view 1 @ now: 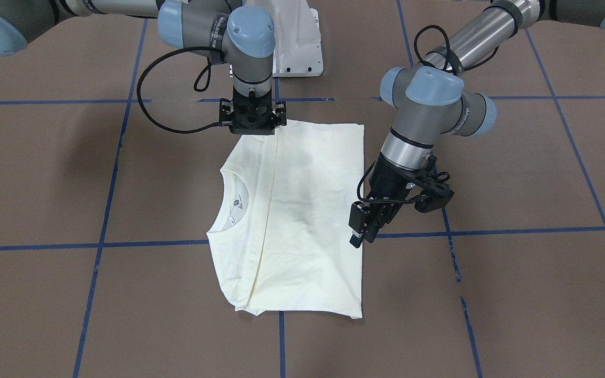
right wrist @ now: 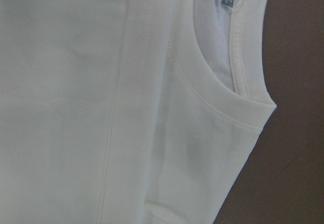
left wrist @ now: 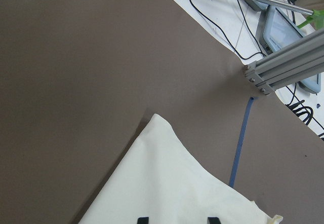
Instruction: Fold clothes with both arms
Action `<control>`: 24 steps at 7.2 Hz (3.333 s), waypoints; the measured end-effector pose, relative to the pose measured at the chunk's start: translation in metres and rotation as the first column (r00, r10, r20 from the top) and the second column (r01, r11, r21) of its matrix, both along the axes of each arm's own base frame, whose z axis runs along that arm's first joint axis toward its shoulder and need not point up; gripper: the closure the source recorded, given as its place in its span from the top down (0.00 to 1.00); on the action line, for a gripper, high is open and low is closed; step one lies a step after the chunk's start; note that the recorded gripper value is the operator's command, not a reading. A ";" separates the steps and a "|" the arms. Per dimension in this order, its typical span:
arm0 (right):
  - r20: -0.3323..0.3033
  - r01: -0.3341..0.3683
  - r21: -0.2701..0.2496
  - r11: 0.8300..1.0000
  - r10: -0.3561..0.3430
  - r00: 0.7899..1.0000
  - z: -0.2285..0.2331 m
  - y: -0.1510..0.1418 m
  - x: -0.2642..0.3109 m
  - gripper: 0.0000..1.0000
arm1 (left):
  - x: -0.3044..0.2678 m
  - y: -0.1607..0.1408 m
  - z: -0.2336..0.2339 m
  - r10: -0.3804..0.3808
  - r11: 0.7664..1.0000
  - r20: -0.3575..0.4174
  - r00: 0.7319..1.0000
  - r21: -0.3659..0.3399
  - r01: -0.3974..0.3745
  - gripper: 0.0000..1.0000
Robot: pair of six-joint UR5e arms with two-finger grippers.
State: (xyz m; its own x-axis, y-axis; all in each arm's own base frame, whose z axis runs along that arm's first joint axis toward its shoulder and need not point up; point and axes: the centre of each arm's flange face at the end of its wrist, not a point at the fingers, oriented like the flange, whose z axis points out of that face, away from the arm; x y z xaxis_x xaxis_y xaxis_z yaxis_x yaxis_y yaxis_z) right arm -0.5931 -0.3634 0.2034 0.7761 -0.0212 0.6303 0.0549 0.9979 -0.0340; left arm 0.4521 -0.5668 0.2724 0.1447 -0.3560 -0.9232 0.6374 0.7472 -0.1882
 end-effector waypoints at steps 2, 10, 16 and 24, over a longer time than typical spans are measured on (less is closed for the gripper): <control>-0.016 0.093 0.002 0.996 -0.093 0.996 0.007 0.000 -0.015 1.00 | 0.001 0.001 0.002 -0.001 1.000 0.002 1.000 -0.002 0.001 0.49; -0.030 0.176 -0.014 0.984 -0.176 0.984 0.004 0.008 -0.048 1.00 | 0.004 0.006 -0.004 0.000 1.000 -0.011 1.000 -0.003 0.000 0.49; -0.083 0.230 -0.027 0.973 -0.231 0.969 0.059 0.012 0.003 1.00 | 0.000 0.011 -0.004 0.000 1.000 -0.016 1.000 0.000 0.000 0.49; 0.112 -0.255 -0.200 0.946 0.280 0.953 0.030 0.038 0.043 0.98 | -0.007 0.017 -0.007 0.001 1.000 -0.026 1.000 0.010 -0.001 0.49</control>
